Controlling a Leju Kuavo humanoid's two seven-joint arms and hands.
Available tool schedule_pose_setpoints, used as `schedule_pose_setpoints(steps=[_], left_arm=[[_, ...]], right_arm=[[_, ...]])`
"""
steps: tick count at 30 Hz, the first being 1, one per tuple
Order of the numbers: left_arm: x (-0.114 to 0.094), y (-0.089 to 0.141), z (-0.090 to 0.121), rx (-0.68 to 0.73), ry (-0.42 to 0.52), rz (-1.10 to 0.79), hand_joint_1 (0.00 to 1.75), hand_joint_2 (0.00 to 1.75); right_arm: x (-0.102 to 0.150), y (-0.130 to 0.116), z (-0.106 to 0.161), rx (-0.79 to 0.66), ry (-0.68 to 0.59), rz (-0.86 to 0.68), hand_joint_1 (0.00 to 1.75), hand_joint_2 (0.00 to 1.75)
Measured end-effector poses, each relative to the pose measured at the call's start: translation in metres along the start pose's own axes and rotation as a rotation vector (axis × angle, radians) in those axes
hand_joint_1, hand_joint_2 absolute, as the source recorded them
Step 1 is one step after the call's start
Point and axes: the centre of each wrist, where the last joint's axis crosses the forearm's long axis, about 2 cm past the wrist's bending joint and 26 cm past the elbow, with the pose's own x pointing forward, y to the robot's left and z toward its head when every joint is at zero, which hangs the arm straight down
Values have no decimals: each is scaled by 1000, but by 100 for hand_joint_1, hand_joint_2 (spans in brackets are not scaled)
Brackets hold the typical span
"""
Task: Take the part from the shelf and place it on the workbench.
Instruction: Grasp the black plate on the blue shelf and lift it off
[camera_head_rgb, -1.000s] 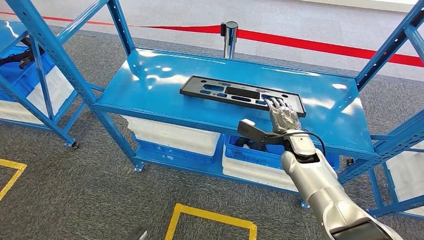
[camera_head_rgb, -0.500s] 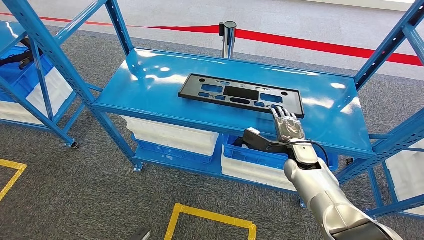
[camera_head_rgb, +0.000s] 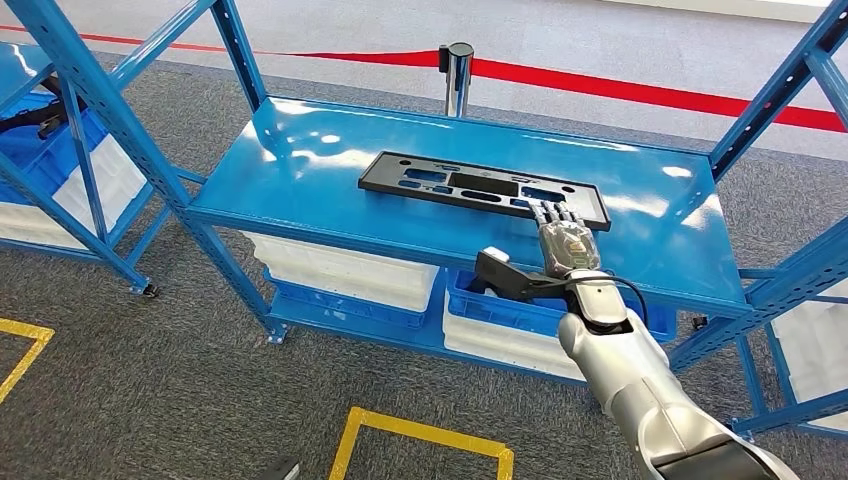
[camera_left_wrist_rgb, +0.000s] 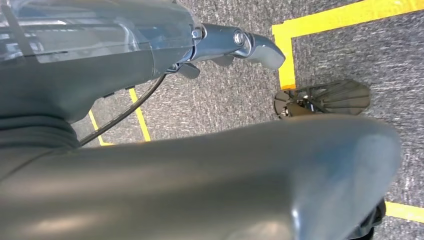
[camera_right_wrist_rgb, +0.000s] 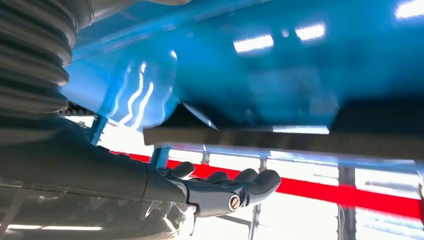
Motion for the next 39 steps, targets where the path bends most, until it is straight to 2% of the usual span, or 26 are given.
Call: schedule_pose_setpoints(steps=[8, 13, 34, 39], left_arm=[[-1, 0, 0, 0, -2, 2, 0, 0], [-1, 0, 0, 1, -2, 4, 0, 0], [0, 0, 0, 1, -5, 4, 0, 0], [-1, 0, 0, 1, -3, 3, 0, 0]], right_arm=[[11, -24, -7, -113, -40, -10, 0, 175], [14, -33, -9, -136, -47, -19, 0, 175], [15, -37, -10, -146, -52, -20, 0, 175], [13, -30, -7, -124, -43, -26, 0, 175]])
